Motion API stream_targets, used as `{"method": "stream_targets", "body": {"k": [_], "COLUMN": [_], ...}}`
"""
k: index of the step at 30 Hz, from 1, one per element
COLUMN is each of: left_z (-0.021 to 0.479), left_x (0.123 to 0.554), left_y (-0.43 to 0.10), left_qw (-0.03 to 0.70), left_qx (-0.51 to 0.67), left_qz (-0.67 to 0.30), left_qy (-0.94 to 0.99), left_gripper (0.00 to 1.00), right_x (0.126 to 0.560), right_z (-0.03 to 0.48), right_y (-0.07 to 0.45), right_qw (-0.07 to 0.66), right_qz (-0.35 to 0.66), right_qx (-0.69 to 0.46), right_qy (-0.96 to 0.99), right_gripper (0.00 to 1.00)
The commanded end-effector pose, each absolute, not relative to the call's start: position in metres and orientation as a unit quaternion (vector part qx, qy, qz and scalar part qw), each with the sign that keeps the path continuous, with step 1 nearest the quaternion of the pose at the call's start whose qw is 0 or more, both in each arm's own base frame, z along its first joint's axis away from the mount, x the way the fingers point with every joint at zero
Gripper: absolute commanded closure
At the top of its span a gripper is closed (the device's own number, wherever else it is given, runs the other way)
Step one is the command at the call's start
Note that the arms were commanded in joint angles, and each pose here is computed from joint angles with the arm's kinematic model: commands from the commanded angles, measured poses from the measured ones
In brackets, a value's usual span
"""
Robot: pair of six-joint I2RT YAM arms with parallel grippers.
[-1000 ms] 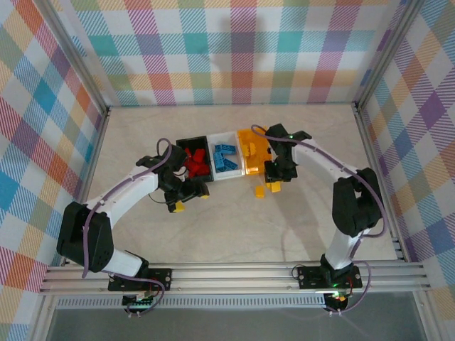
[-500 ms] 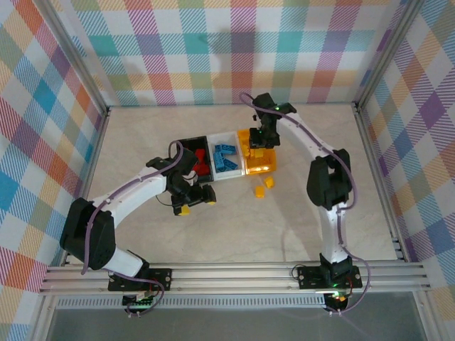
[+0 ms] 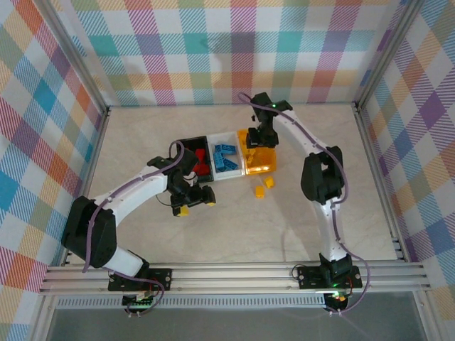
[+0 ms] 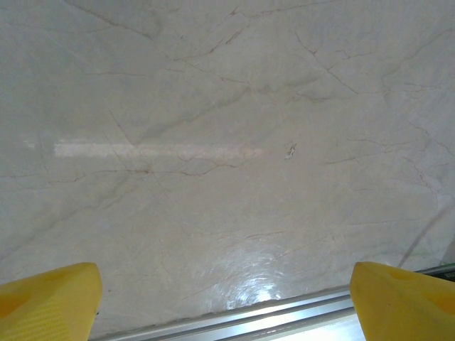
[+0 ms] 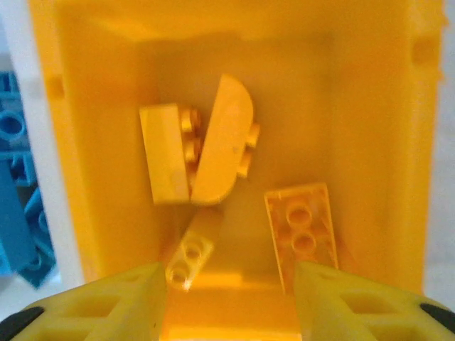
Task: Sort the legos into containers by color
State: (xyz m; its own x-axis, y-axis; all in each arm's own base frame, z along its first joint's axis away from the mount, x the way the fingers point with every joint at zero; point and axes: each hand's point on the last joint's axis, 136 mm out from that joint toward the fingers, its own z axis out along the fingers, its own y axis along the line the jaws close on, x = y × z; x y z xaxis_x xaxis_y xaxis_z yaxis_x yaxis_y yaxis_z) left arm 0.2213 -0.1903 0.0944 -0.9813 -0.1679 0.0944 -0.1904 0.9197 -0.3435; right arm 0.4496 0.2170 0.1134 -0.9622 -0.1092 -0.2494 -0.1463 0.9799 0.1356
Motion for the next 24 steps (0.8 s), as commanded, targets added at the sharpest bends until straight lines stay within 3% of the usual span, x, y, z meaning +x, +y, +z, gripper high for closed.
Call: {"method": "stream_targets", "body": {"k": [1, 10, 24], "left_z": [0.098, 0.094, 0.093], "left_x": [0.227, 0.233, 0.221], "left_y": [-0.198, -0.206, -0.194], "left_qw": [0.028, 0.032, 0.039], "left_qx": [0.073, 0.064, 0.062], "left_qz": [0.184, 0.197, 0.177], "left_qy": [-0.980, -0.978, -0.982], "left_gripper": [0.09, 0.09, 0.09], "right_x": [0.415, 0.321, 0.344], "right_z": [0.154, 0.106, 0.053], "right_y": [0.196, 0.170, 0.183], "right_qw": [0.130, 0.056, 0.042], "right_qz": [0.076, 0.082, 0.064], "right_qx": [-0.065, -0.071, -0.105], "right_qy": [0.986, 0.993, 0.992], "right_gripper": [0.49, 0.41, 0.36]}}
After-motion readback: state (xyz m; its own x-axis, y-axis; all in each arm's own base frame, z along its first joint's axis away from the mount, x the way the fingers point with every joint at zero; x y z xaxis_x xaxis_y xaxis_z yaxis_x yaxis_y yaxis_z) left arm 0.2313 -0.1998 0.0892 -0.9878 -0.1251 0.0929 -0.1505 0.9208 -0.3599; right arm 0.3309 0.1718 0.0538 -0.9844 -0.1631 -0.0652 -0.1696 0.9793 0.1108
